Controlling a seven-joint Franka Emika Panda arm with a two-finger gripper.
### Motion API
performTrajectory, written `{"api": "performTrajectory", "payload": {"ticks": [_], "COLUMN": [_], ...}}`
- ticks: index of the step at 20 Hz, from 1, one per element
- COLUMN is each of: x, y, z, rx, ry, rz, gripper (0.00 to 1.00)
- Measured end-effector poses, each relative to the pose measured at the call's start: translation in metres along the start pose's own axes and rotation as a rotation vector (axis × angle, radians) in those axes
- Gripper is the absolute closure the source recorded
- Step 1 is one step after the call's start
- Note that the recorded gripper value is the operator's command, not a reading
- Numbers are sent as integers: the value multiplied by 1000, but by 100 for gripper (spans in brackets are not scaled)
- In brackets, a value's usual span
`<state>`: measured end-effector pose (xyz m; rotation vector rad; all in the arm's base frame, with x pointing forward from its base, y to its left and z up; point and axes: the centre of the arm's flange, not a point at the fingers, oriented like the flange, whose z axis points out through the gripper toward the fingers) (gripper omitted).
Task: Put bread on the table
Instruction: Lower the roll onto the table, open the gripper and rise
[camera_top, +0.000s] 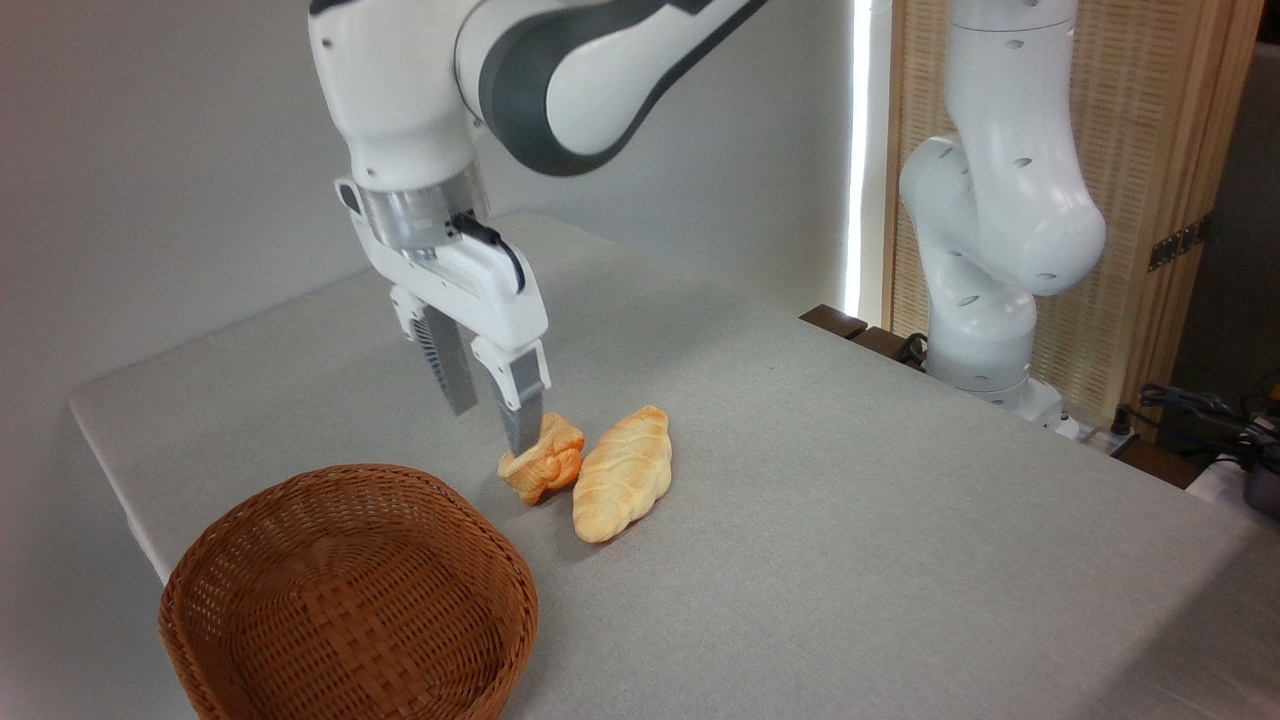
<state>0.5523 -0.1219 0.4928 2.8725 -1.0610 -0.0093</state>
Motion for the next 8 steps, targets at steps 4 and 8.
{"api": "performTrajectory", "payload": {"ticks": [4, 8], "x": [-2, -5], "y": [-20, -29], "z": [-18, -23], "rx": [40, 73], "ry": [65, 65], "rz": [-23, 24], "gripper": [0, 0]}}
